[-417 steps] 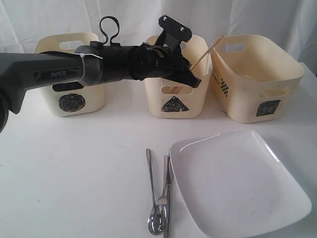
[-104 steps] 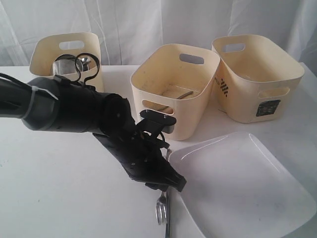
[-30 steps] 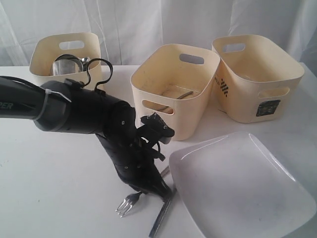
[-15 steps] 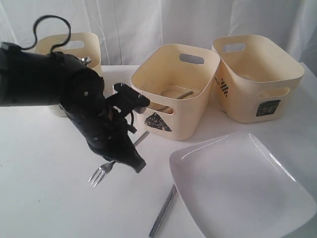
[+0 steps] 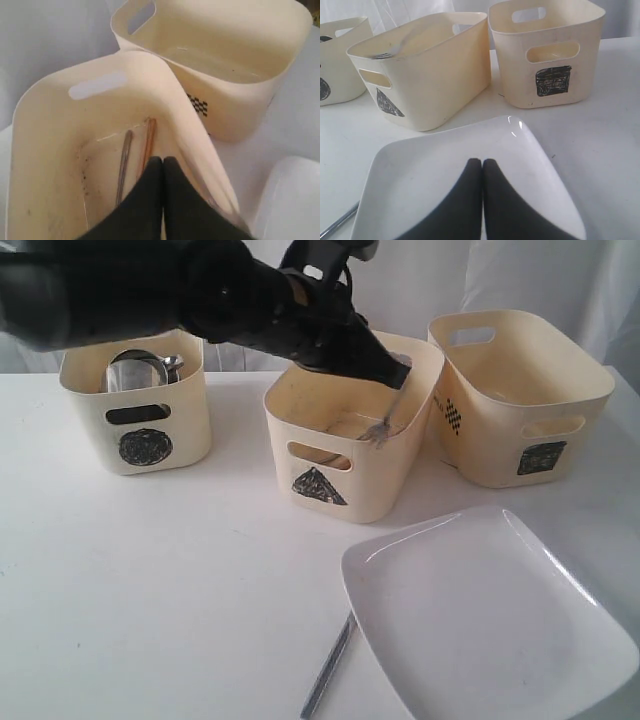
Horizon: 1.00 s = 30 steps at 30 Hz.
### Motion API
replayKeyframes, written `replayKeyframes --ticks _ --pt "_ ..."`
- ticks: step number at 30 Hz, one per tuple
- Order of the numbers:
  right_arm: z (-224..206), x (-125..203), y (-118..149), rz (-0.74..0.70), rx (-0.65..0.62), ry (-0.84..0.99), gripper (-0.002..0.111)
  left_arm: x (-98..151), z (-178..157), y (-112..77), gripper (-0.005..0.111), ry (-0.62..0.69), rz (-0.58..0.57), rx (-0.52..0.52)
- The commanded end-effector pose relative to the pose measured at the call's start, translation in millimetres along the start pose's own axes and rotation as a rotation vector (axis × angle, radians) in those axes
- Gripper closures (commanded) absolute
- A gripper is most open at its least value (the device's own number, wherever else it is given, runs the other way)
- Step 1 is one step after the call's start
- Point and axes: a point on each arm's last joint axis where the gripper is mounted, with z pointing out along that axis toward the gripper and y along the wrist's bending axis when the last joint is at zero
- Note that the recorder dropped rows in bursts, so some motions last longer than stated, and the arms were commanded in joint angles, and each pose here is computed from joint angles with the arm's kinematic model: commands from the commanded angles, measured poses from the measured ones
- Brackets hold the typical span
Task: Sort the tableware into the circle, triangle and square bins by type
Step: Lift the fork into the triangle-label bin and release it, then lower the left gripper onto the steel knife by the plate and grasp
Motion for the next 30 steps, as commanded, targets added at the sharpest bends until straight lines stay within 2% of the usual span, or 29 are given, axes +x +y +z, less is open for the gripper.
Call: replayKeyframes --ticks 1,4,8,12,15,19,24,30 --pt "0 1 0 -0.002 -0.003 -0.012 0.108 -3 37 8.8 0.107 -0.036 0.032 -0.020" --pt "0 1 0 -0.002 -0.003 -0.012 0.108 0 50 19.7 0.107 -0.023 0.019 -0.038" --pt "0 1 0 -0.002 -0.003 -0.012 0.108 0 49 31.9 0.107 -0.012 0.006 -0.058" --pt "0 1 0 -0.002 -0.003 -0.012 0.108 7 47 39.6 0.107 0.072 -0.021 -0.059" --pt "0 1 0 -0.002 -0.003 -0.012 0.108 9 36 35.7 0.107 0.167 -0.046 -0.038" --pt "0 1 0 -0.002 -0.003 -0.012 0.108 6 16 27.5 0.107 0.255 -0.011 -0.007" --pt "0 1 0 -0.002 -0.003 -0.012 0.108 4 -19 22.7 0.107 0.307 0.007 0.016" --pt "0 1 0 -0.002 -0.003 -0.012 0.108 18 -54 18.3 0.107 0.349 0.005 0.025"
